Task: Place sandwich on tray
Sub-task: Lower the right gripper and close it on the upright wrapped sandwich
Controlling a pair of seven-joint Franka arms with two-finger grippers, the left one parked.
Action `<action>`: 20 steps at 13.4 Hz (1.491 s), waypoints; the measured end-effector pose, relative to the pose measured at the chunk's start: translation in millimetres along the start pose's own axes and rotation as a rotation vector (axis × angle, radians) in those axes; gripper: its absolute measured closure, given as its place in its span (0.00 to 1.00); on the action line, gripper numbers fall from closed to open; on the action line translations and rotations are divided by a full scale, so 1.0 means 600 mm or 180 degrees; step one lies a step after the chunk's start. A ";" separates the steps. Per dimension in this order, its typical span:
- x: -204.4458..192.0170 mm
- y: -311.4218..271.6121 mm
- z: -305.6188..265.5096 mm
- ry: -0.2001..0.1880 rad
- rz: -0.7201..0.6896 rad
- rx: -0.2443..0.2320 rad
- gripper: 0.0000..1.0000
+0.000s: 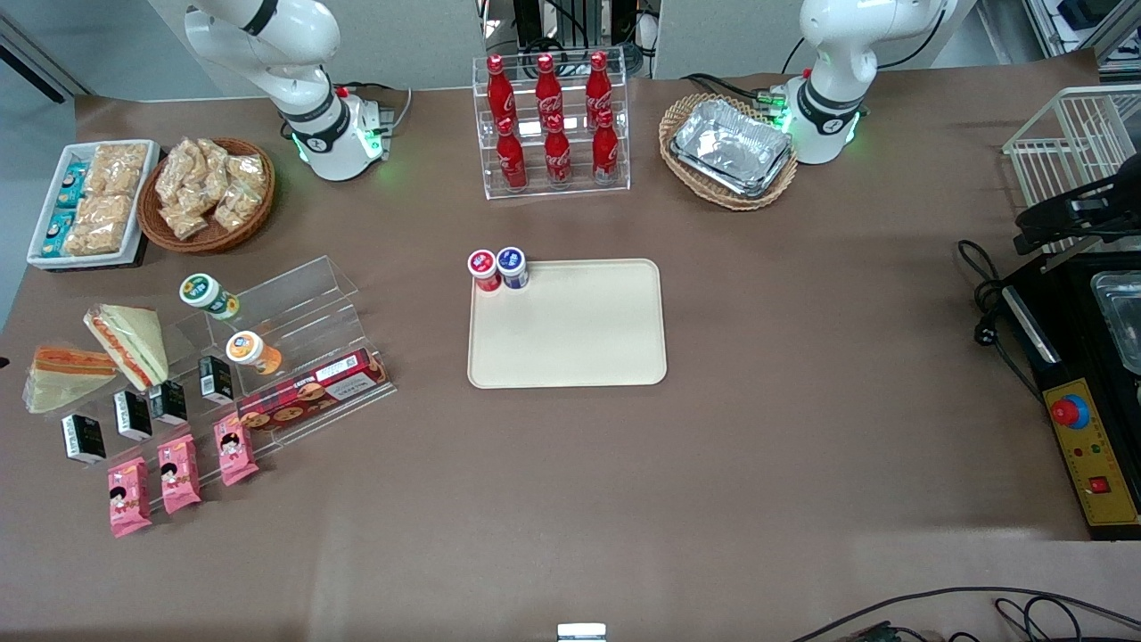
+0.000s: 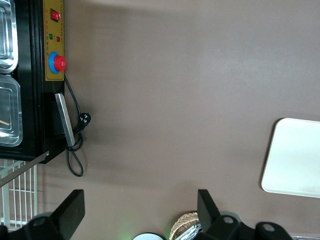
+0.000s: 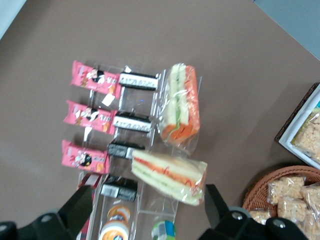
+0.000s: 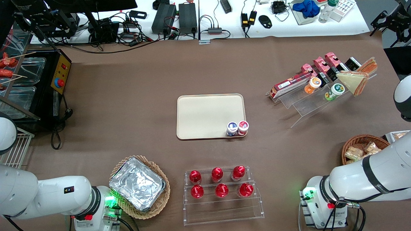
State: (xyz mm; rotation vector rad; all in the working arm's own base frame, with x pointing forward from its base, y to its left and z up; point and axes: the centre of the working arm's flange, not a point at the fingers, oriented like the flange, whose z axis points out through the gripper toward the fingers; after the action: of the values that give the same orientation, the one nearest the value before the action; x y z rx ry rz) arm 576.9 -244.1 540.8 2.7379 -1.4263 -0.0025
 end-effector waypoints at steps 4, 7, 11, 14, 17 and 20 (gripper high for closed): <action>0.045 0.017 0.052 0.0083 0.0126 -0.0020 0.00; 0.063 0.031 0.115 0.0117 0.0189 -0.0031 0.00; 0.056 0.035 0.170 0.0070 0.0190 -0.0061 0.00; 0.052 0.037 0.183 0.0033 0.0191 -0.0081 0.00; 0.047 0.043 0.215 0.0031 0.0197 -0.0085 0.00; 0.046 0.054 0.236 0.0004 0.0224 -0.0103 0.00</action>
State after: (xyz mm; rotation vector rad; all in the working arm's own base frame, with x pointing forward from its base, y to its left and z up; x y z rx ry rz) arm 562.4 -292.0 402.0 2.6603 -1.5078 -0.0205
